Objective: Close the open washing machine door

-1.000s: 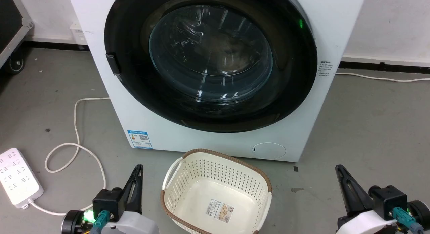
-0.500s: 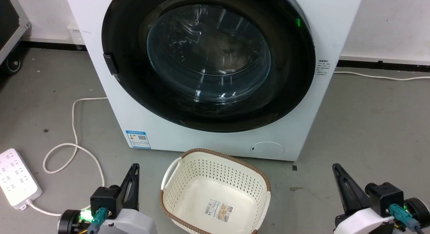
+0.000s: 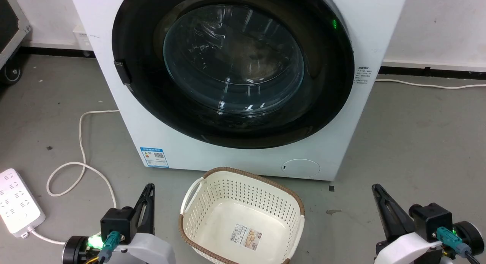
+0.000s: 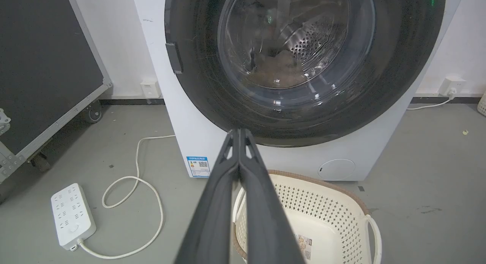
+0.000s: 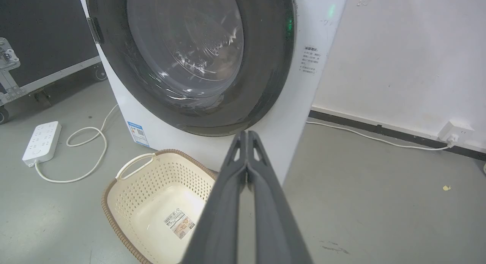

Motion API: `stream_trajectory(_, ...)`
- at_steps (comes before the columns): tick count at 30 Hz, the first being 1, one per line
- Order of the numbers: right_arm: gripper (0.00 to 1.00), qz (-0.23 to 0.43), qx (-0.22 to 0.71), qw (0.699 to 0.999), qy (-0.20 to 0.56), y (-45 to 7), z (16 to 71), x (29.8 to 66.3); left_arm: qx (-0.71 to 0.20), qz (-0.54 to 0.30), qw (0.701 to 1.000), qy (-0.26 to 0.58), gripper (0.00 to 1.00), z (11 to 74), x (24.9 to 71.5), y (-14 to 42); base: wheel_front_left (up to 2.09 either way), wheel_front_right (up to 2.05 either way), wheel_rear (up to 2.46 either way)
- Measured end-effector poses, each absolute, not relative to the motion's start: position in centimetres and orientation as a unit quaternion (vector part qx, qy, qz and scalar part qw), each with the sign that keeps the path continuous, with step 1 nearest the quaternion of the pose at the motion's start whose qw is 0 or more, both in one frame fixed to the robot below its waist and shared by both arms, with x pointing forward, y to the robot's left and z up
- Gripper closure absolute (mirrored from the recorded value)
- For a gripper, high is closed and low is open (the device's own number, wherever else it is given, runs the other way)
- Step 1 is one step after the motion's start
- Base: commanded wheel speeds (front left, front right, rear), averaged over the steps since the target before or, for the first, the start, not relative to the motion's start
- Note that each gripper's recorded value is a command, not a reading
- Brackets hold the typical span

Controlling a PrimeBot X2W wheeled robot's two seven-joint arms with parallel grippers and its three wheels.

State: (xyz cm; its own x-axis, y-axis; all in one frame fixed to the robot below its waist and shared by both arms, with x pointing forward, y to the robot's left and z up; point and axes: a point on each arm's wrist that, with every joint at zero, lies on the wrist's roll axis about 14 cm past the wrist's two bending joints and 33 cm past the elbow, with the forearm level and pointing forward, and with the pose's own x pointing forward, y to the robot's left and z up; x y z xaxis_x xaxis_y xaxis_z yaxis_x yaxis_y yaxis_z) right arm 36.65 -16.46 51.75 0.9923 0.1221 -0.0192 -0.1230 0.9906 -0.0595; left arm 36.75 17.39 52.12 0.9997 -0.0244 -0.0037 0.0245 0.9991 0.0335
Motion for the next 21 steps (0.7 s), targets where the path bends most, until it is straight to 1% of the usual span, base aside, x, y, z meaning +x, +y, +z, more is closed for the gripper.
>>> stream_trajectory(21,1.00,0.065,-0.030,0.997,0.012,-16.12,52.04,36.82,0.024,-0.002,1.000,0.010,1.00,52.15,36.94,17.76,0.00,0.00,0.00)
